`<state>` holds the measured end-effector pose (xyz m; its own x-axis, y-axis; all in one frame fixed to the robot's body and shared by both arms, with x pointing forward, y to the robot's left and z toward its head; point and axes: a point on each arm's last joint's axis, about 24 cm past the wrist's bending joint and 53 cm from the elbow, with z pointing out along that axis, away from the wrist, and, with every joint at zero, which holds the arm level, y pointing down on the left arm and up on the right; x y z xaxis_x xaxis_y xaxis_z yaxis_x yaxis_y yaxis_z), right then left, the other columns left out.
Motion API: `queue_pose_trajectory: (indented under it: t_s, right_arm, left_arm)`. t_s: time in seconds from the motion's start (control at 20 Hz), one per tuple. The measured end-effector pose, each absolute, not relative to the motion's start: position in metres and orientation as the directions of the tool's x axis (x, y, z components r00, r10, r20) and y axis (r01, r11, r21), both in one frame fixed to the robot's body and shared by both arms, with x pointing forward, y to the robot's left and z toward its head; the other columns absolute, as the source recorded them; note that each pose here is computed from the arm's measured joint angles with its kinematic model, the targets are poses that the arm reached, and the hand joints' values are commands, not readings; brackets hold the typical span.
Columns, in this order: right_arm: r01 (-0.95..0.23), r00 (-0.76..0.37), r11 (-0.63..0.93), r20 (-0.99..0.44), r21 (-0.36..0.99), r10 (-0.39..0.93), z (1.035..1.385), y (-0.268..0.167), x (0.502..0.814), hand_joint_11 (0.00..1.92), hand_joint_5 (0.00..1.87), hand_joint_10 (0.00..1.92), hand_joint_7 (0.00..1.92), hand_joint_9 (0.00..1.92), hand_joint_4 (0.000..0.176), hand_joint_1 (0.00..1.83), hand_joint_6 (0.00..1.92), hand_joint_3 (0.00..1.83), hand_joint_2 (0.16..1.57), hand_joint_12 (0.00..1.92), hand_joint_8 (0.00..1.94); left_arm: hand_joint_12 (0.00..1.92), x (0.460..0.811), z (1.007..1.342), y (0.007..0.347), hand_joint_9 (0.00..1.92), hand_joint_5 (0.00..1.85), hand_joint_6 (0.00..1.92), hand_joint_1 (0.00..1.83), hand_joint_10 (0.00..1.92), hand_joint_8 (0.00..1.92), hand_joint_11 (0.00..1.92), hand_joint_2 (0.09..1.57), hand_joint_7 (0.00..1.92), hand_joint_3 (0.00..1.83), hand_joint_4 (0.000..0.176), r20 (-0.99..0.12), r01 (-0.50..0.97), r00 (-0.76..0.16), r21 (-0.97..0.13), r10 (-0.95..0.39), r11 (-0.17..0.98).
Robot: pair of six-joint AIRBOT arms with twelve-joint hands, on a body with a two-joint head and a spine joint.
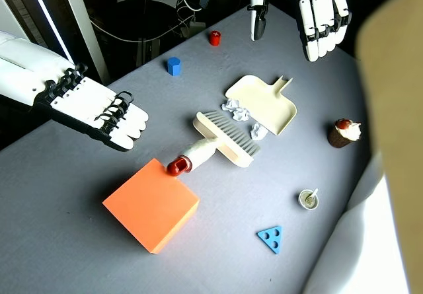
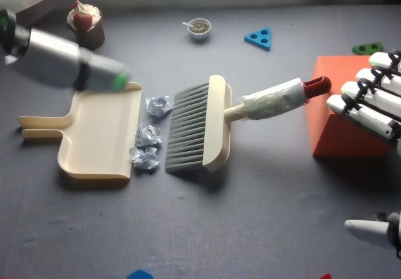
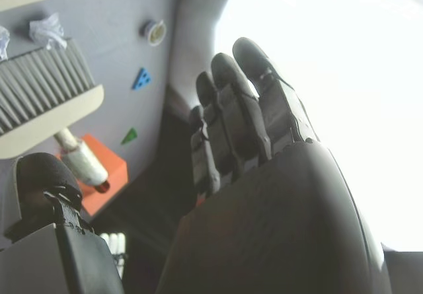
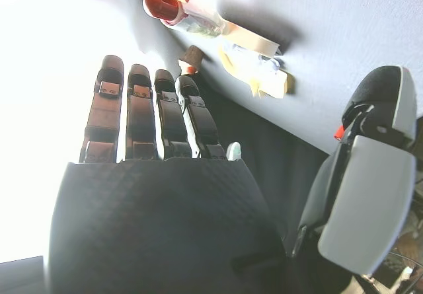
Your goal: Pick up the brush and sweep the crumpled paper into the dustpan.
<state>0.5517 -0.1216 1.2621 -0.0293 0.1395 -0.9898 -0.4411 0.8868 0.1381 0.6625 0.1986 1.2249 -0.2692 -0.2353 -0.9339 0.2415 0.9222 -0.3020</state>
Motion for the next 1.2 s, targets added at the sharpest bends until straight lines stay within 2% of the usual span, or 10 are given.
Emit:
queue_pose_trajectory:
  t_s: [0.35, 0.45, 0.55, 0.6, 0.7, 0.8, 0.9, 1.0, 1.05, 1.2]
  right_arm:
    - [-0.442, -0.029, 0.886, -0.990, 0.138, 0.139, 1.262, -0.121, 0.552, 0.05, 0.04, 0.01, 0.07, 0.06, 0.000, 0.00, 0.00, 0.01, 0.95, 0.02, 0.01]
    - [-0.443, -0.029, 0.886, -0.990, 0.138, 0.139, 1.262, -0.121, 0.552, 0.06, 0.03, 0.01, 0.06, 0.06, 0.000, 0.00, 0.00, 0.00, 0.94, 0.02, 0.00]
    - [-0.443, -0.028, 0.886, -0.990, 0.137, 0.139, 1.262, -0.121, 0.552, 0.08, 0.05, 0.01, 0.08, 0.08, 0.000, 0.00, 0.01, 0.00, 0.93, 0.03, 0.01]
    - [-0.443, -0.029, 0.886, -0.990, 0.137, 0.139, 1.262, -0.121, 0.552, 0.07, 0.06, 0.01, 0.08, 0.08, 0.000, 0.00, 0.01, 0.00, 0.94, 0.02, 0.01]
    - [-0.443, -0.028, 0.886, -0.990, 0.137, 0.139, 1.262, -0.121, 0.552, 0.06, 0.05, 0.00, 0.06, 0.06, 0.000, 0.00, 0.01, 0.01, 0.96, 0.02, 0.00]
    - [-0.443, -0.028, 0.886, -0.990, 0.137, 0.139, 1.262, -0.121, 0.551, 0.08, 0.07, 0.01, 0.09, 0.09, 0.000, 0.00, 0.01, 0.01, 0.96, 0.02, 0.01]
    - [-0.443, -0.028, 0.886, -0.990, 0.136, 0.138, 1.262, -0.121, 0.551, 0.08, 0.06, 0.01, 0.08, 0.08, 0.000, 0.00, 0.00, 0.01, 0.96, 0.02, 0.01]
    - [-0.443, -0.028, 0.886, -0.990, 0.136, 0.138, 1.262, -0.121, 0.551, 0.08, 0.06, 0.01, 0.08, 0.08, 0.000, 0.00, 0.00, 0.01, 0.96, 0.02, 0.00]
    - [-0.444, -0.027, 0.886, -0.990, 0.136, 0.138, 1.262, -0.121, 0.551, 0.08, 0.06, 0.00, 0.08, 0.08, 0.000, 0.00, 0.00, 0.01, 0.97, 0.02, 0.00]
    - [-0.444, -0.026, 0.886, -0.990, 0.134, 0.137, 1.263, -0.121, 0.551, 0.08, 0.06, 0.00, 0.08, 0.08, 0.000, 0.00, 0.00, 0.01, 0.98, 0.02, 0.00]
  left_arm:
    - [0.12, 0.662, 1.224, 0.197, 0.14, 0.12, 0.00, 0.05, 0.00, 0.00, 0.13, 0.75, 0.14, 0.01, 0.000, -0.938, 0.248, -0.270, -0.286, -0.217, 0.926]
    - [0.12, 0.660, 1.220, 0.194, 0.14, 0.11, 0.00, 0.32, 0.00, 0.00, 0.14, 0.73, 0.13, 0.00, 0.000, -0.936, 0.259, -0.286, -0.283, -0.206, 0.924]
    - [0.11, 0.659, 1.218, 0.193, 0.10, 0.04, 0.00, 0.43, 0.00, 0.00, 0.12, 0.75, 0.08, 0.01, 0.000, -0.937, 0.265, -0.292, -0.274, -0.194, 0.925]
    - [0.11, 0.659, 1.218, 0.193, 0.11, 0.03, 0.00, 0.57, 0.01, 0.00, 0.14, 0.74, 0.09, 0.00, 0.000, -0.940, 0.269, -0.289, -0.261, -0.181, 0.927]
    - [0.12, 0.662, 1.217, 0.192, 0.11, 0.03, 0.00, 0.67, 0.00, 0.00, 0.15, 0.78, 0.09, 0.01, 0.000, -0.941, 0.286, -0.292, -0.257, -0.171, 0.923]
    - [0.13, 0.662, 1.213, 0.186, 0.16, 0.10, 0.01, 0.65, 0.01, 0.01, 0.20, 0.82, 0.14, 0.01, 0.005, -0.941, 0.321, -0.297, -0.260, -0.164, 0.911]
    - [0.13, 0.658, 1.203, 0.183, 0.19, 0.14, 0.01, 0.64, 0.01, 0.01, 0.21, 0.88, 0.17, 0.02, 0.055, -0.928, 0.331, -0.325, -0.293, -0.184, 0.897]
    - [0.14, 0.655, 1.187, 0.188, 0.20, 0.22, 0.01, 0.64, 0.00, 0.00, 0.21, 0.91, 0.19, 0.01, 0.093, -0.914, 0.307, -0.352, -0.318, -0.203, 0.897]
    - [0.15, 0.653, 1.180, 0.194, 0.20, 0.26, 0.02, 0.66, 0.00, 0.00, 0.21, 0.92, 0.20, 0.01, 0.096, -0.909, 0.281, -0.357, -0.326, -0.217, 0.903]
    - [0.18, 0.646, 1.166, 0.223, 0.20, 0.41, 0.01, 0.76, 0.00, 0.00, 0.19, 0.97, 0.22, 0.00, 0.127, -0.902, 0.171, -0.333, -0.344, -0.275, 0.923]
